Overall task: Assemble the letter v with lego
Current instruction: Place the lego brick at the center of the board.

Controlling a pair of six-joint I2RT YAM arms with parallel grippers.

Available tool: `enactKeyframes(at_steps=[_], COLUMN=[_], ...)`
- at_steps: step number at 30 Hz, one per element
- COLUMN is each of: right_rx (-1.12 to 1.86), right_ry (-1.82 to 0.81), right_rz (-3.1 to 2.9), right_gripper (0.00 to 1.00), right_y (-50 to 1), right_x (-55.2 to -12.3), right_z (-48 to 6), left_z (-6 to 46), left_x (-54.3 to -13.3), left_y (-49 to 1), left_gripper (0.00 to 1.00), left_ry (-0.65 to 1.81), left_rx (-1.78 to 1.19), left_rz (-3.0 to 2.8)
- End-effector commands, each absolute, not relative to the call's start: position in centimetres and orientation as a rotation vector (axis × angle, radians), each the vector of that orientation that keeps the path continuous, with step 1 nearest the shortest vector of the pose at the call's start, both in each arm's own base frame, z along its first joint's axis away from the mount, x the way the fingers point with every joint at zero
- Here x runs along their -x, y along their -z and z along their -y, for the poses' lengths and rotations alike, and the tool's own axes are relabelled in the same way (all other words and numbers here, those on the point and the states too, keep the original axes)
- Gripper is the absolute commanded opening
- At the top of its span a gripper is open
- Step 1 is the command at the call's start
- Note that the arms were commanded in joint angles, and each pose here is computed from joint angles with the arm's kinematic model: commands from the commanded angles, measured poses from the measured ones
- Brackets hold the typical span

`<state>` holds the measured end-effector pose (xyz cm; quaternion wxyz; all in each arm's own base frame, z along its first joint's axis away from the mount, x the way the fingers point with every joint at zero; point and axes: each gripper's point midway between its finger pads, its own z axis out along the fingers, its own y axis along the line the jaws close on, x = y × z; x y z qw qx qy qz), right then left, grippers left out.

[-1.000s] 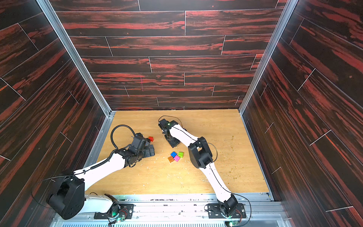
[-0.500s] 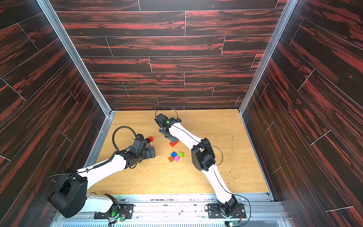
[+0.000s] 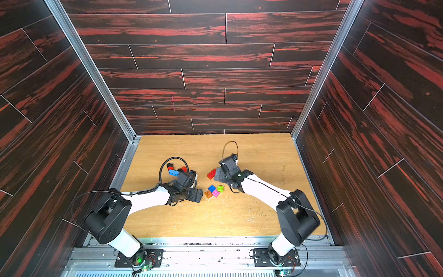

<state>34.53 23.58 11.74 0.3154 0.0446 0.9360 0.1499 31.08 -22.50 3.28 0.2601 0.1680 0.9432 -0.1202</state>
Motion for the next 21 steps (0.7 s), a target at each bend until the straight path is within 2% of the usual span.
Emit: enactKeyframes(at_steps=[1, 11, 16, 21], right_rx=[0.013, 0.003, 0.027, 0.005], right_ry=[-0.514, -0.523, -0.513, -0.51], right_rz=[-2.384, -2.403, -2.416, -2.44], right_gripper=[0.98, 0.98, 0.98, 0.98], right_y=[-14.0, -12.8, -11.7, -10.2], right_x=[-34.0, -31.7, -30.6, -29.6], right_z=[-24.9, -23.2, -22.1, -20.5], left_z=[24.9, 27.9, 28.5, 28.7], left_x=[-31.5, -29.8, -29.7, -29.0], left_y=[-4.7, -1.4, -0.2, 0.8], left_gripper=[1.0, 0.99, 0.89, 0.71], left_ry=[0.393, 0.472, 0.416, 0.428], left_rx=[-0.632, -0.91, -0.988, -1.021], left_rz=[-2.465, -2.492, -2.5, -2.53])
